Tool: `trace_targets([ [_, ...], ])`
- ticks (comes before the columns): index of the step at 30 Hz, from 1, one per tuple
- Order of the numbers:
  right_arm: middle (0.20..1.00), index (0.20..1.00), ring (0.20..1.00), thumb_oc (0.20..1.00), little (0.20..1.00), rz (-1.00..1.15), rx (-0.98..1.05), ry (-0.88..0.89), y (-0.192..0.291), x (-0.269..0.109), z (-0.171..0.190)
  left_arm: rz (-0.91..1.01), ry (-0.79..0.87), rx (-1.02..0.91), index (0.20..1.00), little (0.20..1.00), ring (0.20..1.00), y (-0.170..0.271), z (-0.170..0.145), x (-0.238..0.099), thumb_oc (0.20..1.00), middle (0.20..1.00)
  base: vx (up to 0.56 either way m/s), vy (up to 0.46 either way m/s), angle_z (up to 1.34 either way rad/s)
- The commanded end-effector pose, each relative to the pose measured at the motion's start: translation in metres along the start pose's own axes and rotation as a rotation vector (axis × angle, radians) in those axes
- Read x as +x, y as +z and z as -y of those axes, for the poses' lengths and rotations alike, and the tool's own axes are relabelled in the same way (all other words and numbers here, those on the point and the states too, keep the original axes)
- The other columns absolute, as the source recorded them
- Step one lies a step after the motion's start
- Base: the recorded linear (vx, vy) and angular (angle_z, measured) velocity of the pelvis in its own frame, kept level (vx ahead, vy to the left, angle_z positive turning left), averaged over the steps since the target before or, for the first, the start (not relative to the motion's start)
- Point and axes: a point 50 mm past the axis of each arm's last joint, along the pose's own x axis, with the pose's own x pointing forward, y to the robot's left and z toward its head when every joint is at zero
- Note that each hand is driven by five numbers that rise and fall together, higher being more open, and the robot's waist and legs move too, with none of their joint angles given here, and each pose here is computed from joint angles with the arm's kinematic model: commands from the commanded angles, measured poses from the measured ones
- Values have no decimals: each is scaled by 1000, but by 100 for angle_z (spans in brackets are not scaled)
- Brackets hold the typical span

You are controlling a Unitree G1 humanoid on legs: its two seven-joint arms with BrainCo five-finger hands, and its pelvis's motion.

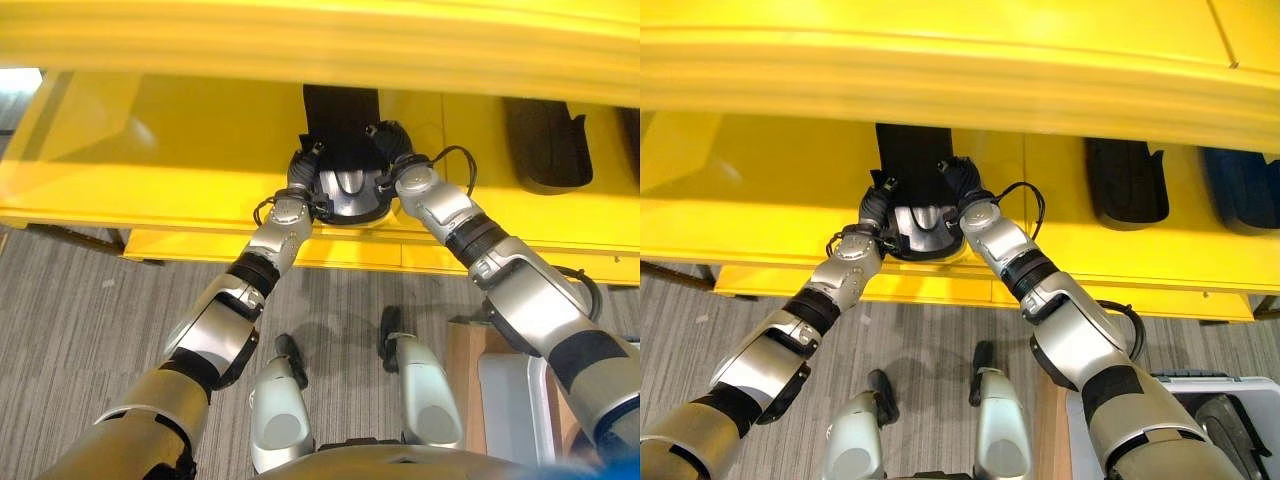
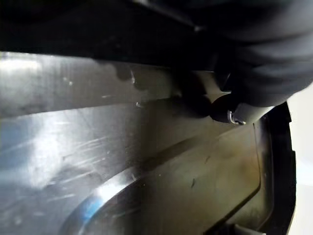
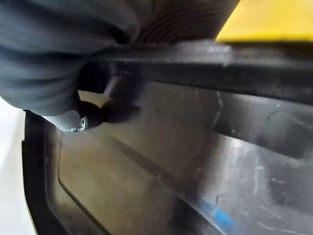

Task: Move parts from the plastic box to the shelf.

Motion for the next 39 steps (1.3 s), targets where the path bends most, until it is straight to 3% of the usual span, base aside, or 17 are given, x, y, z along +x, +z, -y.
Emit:
trace_targets([
  [1, 200, 200, 200, 200, 200, 407, 81, -4, 116, -9, 2, 201, -147, -36, 200, 200, 200, 66, 52, 6, 200, 200, 82, -99, -17],
  [17, 200, 200, 200, 200, 200, 429, 117, -115, 121, -6, 14, 271, -176, 155, 206, 206, 206, 97, 69, 11, 206, 206, 51, 4, 3],
  [18, 200, 200, 200, 200, 200, 432, 113, -115, 121, -6, 14, 271, -176, 157, 595, 595, 595, 98, 69, 12, 595, 595, 6, 24, -7],
  [19, 319, 319, 319, 319, 319, 445, 118, -123, 121, -6, 14, 265, -173, 176, 1000, 1000, 1000, 98, 69, 13, 1000, 1000, 6, 25, -4],
  [20, 915, 915, 915, 915, 915, 446, 121, -127, 121, -6, 14, 261, -176, 180, 1000, 1000, 1000, 98, 70, 13, 1000, 1000, 0, 0, 0],
  [21, 1000, 1000, 1000, 1000, 1000, 449, 126, -138, 121, -7, 15, 254, -183, 190, 1000, 1000, 1000, 97, 69, 13, 1000, 1000, 0, 0, 0],
  [29, 1000, 1000, 1000, 1000, 1000, 511, 206, -240, 124, -11, 23, 337, -182, 272, 1000, 1000, 1000, 103, 71, 11, 1000, 1000, -4, 5, 1],
  [39, 1000, 1000, 1000, 1000, 1000, 710, 128, -245, 146, -27, 18, 206, -54, 61, 1000, 1000, 1000, 83, 63, 12, 1000, 1000, -8, 3, -1],
])
